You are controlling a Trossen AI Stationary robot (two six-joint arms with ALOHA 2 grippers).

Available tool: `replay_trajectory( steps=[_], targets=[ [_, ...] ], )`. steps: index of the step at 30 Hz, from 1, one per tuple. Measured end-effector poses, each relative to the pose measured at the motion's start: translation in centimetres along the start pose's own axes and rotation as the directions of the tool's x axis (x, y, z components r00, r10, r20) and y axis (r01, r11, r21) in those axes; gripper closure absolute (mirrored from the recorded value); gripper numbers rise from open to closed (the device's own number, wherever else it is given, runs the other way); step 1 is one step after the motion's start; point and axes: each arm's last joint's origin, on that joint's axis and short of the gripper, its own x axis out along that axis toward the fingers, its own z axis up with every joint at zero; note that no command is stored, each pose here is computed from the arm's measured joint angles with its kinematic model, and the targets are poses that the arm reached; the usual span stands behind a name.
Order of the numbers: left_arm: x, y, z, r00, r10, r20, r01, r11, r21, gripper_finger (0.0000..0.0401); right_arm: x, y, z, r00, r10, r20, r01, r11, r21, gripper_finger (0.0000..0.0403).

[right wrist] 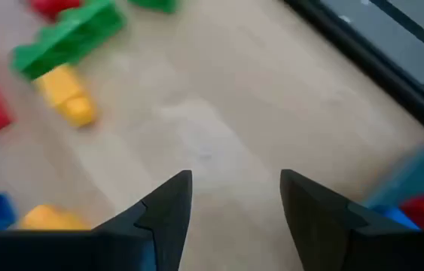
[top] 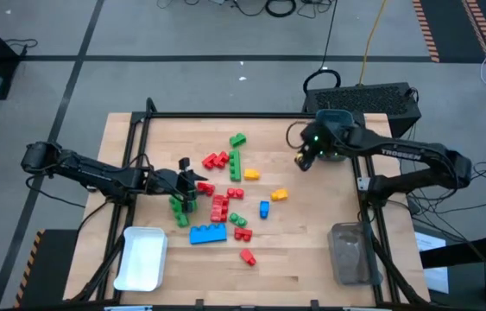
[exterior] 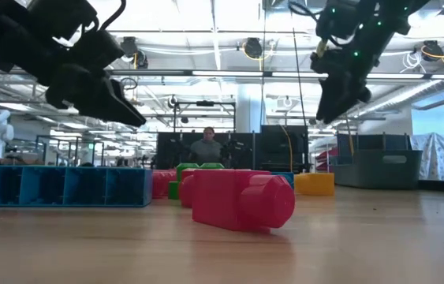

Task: Sort blocks by size
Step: Put the one stud yellow game piece into the blue bin

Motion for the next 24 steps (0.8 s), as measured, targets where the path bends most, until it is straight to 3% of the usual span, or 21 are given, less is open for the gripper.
replay_trajectory(
  steps=[7, 12, 20, 24],
  targets=[
    [0.0, 0.0, 0.1, 1.000, 0.001, 0.014, -0.001, 1.000, -0.004, 0.0234, 0.0, 3.8, -0.6, 0.991, 0.130, 0.018, -0.122, 0.964, -0.236, 0.0214],
    [0.0, 0.0, 0.1, 1.000, 0.001, 0.014, -0.001, 1.000, -0.025, 0.0234, 0.4, 6.4, -1.5, 0.975, 0.222, -0.028, -0.208, 0.851, -0.482, 0.0214],
    [0.0, 0.0, 0.1, 1.000, 0.002, 0.015, -0.001, 1.000, -0.030, 0.0234, 3.3, 9.1, -2.4, 0.956, 0.272, -0.109, -0.283, 0.765, -0.578, 0.0213],
    [0.0, 0.0, 0.1, 1.000, 0.001, 0.013, -0.001, 1.000, -0.030, 0.0234, 5.1, 9.8, -3.3, 0.953, 0.244, -0.178, -0.302, 0.734, -0.608, 0.0212]
  ],
)
